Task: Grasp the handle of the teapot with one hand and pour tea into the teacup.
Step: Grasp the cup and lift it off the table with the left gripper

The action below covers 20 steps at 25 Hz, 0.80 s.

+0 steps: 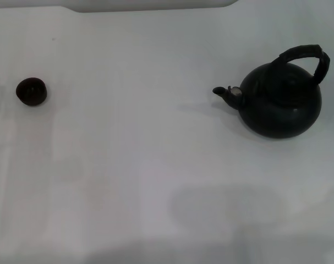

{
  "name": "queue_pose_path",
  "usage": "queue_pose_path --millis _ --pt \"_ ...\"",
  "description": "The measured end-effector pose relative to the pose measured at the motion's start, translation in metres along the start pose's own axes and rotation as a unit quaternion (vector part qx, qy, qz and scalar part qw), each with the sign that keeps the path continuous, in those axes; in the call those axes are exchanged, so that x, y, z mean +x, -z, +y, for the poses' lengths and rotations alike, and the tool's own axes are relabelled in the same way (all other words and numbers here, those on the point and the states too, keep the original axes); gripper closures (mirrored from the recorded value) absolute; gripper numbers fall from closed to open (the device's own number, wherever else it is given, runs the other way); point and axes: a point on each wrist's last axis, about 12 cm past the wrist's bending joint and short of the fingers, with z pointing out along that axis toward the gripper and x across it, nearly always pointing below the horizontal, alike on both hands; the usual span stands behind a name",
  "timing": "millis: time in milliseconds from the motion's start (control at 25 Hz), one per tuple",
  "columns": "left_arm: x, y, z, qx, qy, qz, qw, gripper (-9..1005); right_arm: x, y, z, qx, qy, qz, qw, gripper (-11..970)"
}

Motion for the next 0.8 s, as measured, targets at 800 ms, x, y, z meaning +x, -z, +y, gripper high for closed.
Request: queue_pose_path --millis 800 --pt "0.028 0.006 -0.018 0.079 -0.045 0.117 0.989 105 0.001 -0.001 0.005 -0.016 0.008 0.004 1.000 151"
